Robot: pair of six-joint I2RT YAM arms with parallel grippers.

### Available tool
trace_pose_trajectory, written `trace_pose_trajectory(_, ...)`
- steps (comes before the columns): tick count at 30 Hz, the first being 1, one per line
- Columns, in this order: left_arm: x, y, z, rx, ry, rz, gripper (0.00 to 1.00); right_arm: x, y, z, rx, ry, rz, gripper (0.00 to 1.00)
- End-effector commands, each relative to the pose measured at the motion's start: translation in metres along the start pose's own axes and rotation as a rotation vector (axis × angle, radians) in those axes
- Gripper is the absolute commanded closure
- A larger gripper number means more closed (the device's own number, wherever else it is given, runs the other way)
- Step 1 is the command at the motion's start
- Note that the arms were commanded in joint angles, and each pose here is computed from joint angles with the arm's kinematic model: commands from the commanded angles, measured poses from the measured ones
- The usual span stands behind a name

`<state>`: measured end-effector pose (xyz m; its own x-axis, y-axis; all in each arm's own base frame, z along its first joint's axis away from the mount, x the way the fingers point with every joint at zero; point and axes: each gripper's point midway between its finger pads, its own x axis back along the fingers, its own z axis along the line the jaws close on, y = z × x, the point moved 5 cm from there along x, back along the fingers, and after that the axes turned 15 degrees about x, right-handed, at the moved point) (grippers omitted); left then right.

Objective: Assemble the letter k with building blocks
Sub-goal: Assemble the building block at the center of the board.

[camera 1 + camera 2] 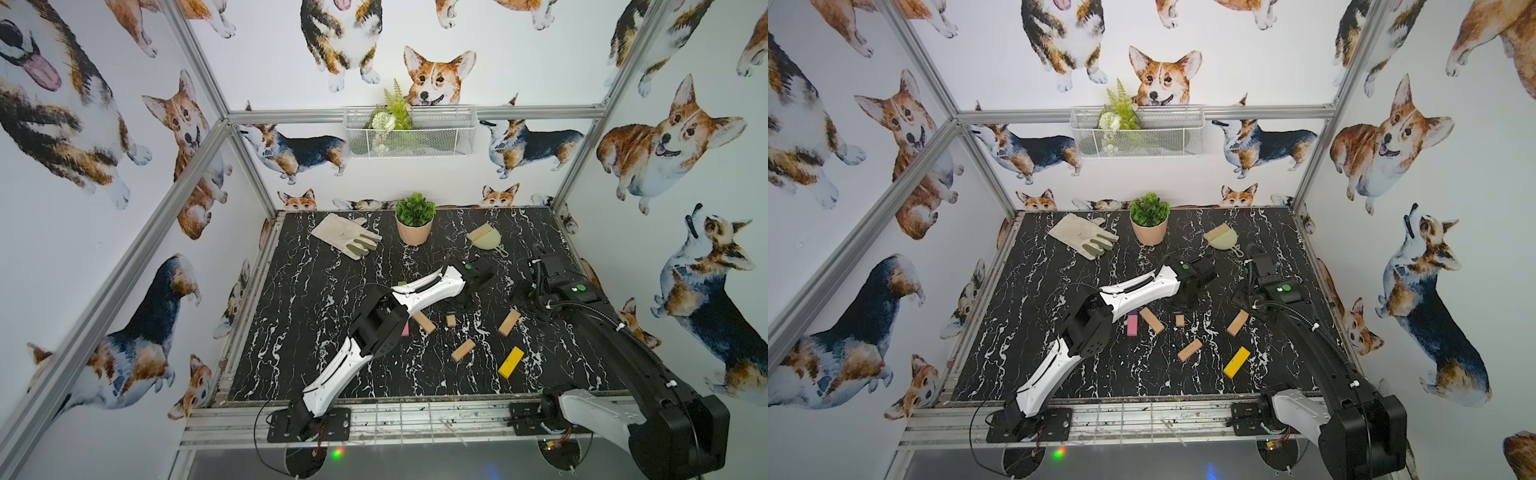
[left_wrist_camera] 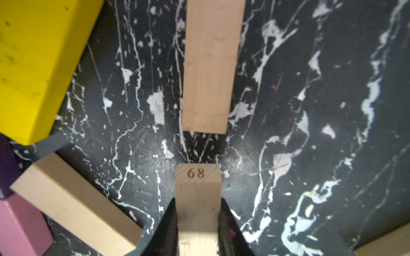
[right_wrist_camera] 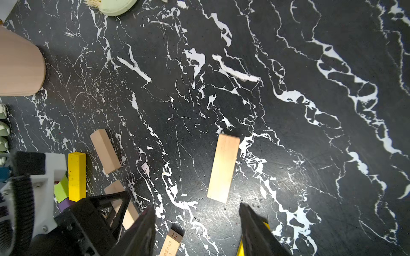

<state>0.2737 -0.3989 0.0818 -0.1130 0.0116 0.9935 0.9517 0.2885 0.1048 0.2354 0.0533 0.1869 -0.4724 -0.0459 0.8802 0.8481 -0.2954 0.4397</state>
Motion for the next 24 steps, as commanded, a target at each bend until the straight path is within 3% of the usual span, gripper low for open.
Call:
trace_pose_trajectory(1, -0.007, 0.005, 0.006, -0.008, 0.04, 0.013, 0.72, 0.0, 0.002, 0.001, -0.025, 0.009, -0.01, 0.38)
trace_pose_trajectory(24, -0.019, 0.01, -0.007, -0.009, 0.017, 0.058, 0.72, -0.002, 0.003, 0.004, -0.023, 0.015, -0.001, 0.32)
